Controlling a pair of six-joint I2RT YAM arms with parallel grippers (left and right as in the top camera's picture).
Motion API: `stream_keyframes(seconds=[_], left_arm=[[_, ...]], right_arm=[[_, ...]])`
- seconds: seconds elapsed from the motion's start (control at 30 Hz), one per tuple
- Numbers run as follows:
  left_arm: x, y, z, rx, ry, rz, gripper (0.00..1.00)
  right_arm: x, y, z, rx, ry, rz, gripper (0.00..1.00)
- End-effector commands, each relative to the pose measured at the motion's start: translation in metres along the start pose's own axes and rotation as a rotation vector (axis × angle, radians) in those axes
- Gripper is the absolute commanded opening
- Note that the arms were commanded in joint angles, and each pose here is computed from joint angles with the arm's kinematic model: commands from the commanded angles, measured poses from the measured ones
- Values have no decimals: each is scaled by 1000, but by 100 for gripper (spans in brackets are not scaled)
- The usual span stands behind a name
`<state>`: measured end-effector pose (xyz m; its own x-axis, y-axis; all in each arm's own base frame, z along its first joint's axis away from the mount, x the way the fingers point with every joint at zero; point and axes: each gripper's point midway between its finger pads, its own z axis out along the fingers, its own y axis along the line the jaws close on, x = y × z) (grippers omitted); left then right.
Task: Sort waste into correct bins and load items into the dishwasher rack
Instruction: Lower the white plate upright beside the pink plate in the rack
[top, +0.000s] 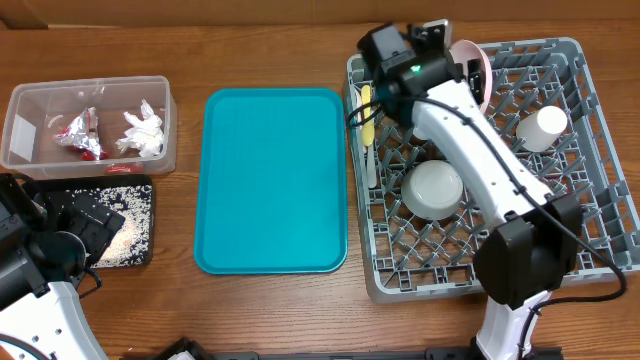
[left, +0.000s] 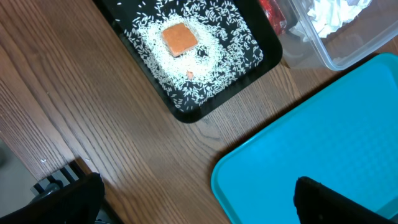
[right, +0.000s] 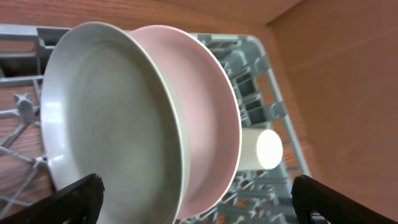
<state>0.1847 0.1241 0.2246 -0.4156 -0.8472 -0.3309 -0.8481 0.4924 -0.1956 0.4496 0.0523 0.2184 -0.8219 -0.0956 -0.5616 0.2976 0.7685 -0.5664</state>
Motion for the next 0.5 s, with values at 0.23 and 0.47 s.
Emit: stream_keyframes(seconds=[0.23,0.47], left_arm=[[-1,3,1,-13,-3,-20,100],[-1,3,1,-13,-3,-20,100]], right_arm=[[-29,-92,-72,-359,-1,398,100],[-2,-178,-129,-380,-55,675,100]])
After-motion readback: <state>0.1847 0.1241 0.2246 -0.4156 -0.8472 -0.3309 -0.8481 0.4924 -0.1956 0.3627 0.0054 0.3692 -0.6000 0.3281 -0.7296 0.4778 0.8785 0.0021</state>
